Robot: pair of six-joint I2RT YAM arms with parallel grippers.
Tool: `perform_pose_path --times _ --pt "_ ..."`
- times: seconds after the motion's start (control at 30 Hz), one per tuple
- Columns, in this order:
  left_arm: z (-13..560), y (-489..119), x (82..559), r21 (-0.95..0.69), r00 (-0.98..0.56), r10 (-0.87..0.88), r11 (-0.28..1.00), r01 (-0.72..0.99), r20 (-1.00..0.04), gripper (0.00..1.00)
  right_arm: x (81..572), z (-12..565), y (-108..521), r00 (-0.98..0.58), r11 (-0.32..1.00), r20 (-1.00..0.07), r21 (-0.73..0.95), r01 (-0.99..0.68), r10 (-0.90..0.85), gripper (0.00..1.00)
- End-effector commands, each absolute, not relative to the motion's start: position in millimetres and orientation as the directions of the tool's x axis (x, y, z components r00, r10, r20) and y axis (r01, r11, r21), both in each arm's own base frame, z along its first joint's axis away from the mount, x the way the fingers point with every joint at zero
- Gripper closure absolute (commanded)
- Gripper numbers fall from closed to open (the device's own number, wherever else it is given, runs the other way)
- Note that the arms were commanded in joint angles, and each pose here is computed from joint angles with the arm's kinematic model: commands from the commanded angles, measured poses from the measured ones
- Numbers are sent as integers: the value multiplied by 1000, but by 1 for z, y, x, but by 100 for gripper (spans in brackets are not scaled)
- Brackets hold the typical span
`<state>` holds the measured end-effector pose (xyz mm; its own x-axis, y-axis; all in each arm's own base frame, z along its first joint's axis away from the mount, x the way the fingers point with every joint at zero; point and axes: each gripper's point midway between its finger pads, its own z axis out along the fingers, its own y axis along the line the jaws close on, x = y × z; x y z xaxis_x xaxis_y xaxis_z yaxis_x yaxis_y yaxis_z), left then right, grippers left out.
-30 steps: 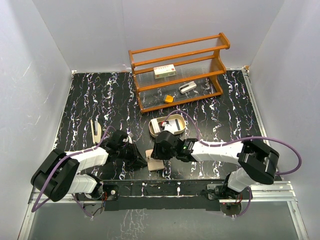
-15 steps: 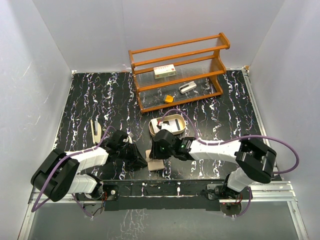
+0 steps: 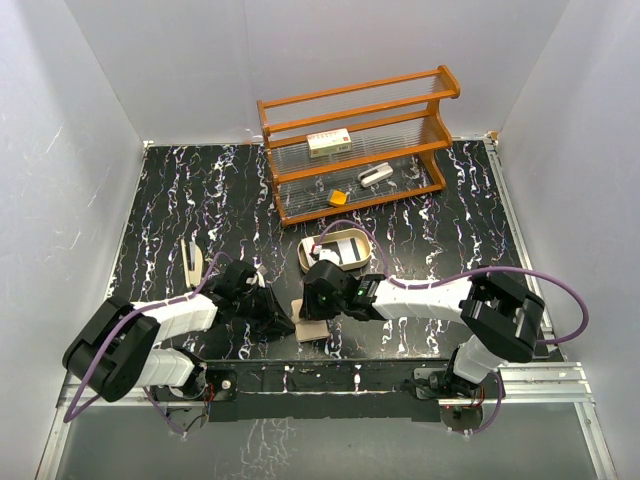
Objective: Put the credit cards into the card holder
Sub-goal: Close the card holder at the center of the board.
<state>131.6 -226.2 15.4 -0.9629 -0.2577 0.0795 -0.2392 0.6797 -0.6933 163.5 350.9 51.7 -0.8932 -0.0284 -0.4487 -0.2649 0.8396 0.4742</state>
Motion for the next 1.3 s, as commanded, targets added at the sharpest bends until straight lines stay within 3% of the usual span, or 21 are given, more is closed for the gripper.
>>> perform_pose_path --times 0.0,0.1,0.2,0.37,0.77,0.97,1.27 --pt "16 -228 129 -696 -965 -244 677 -238 92 89 173 75 372 -865 787 -502 532 -311 -2 80" --pt "16 -228 128 -696 -966 -242 677 -238 96 89 174 75 373 -864 788 -504 530 -313 -4 85" --pt "16 -228 127 -695 -966 -242 679 -239 96 88 173 75 374 -865 785 -502 533 -314 -5 100" --pt "24 -225 130 -685 -965 -251 691 -232 74 84 173 70 363 -867 813 -499 503 -295 -6 100" --pt "67 -230 181 -671 -947 -303 725 -154 -110 83 168 54 353 -880 836 -475 480 -266 -7 100" --pt "67 -257 188 -769 -964 -246 633 -84 -97 90 167 55 356 -885 829 -465 494 -263 -3 100" --pt "27 -240 176 -672 -975 -214 731 -116 -65 90 164 55 354 -900 832 -436 508 -223 25 100"
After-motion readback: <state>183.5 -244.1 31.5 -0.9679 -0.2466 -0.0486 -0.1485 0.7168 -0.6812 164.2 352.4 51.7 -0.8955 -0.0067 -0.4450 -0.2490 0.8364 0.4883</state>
